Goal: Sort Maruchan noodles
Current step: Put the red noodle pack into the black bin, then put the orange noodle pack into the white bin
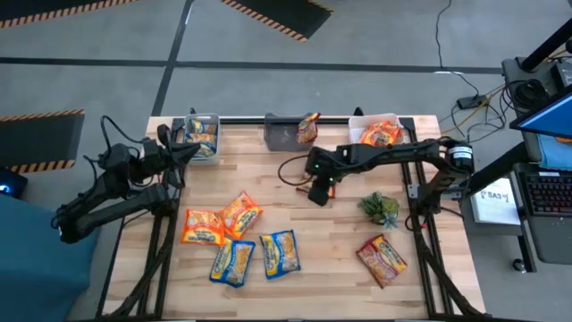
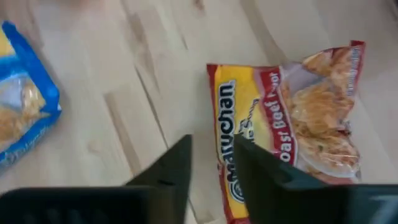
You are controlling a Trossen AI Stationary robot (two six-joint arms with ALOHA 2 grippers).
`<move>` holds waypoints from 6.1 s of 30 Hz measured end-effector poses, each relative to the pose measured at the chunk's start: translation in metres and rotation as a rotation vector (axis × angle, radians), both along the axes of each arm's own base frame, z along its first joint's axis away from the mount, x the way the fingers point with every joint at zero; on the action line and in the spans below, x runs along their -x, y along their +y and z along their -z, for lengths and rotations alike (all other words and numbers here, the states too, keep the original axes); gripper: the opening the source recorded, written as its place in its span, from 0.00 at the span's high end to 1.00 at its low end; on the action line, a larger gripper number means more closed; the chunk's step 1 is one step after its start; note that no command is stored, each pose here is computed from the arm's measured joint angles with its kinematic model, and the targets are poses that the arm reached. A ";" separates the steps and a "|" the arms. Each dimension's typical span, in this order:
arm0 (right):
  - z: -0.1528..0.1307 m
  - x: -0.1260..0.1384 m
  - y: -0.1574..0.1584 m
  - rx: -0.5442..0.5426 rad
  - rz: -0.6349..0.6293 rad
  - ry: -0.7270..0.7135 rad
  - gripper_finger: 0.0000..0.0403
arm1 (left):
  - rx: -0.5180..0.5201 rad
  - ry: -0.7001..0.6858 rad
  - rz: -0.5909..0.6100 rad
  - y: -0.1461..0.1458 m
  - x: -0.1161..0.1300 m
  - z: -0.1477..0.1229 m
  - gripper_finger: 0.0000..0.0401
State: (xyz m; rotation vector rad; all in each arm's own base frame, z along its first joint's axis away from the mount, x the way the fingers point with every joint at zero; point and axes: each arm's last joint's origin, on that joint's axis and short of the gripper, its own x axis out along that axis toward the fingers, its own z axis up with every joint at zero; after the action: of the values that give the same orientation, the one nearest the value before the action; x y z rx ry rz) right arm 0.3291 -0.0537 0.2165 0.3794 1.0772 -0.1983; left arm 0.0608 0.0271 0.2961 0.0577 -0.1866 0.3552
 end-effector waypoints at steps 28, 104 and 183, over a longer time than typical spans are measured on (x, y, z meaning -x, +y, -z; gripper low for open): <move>0.080 -0.018 0.004 0.323 -0.171 0.069 0.86 | -0.071 0.015 -0.014 0.000 -0.001 -0.001 1.00; -0.062 0.038 -0.017 0.477 -0.066 -0.727 0.50 | 0.586 0.831 0.253 -0.004 -0.105 0.092 0.99; 0.011 -0.043 -0.028 -0.005 0.034 -0.613 0.92 | 0.027 0.896 0.190 0.010 -0.227 0.039 0.82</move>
State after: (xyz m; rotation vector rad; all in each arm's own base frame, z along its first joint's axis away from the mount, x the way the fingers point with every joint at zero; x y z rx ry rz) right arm 0.3725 -0.0812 0.2056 0.4267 0.4681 -0.0980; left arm 0.2877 0.0373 0.2568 0.1653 0.6956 0.1168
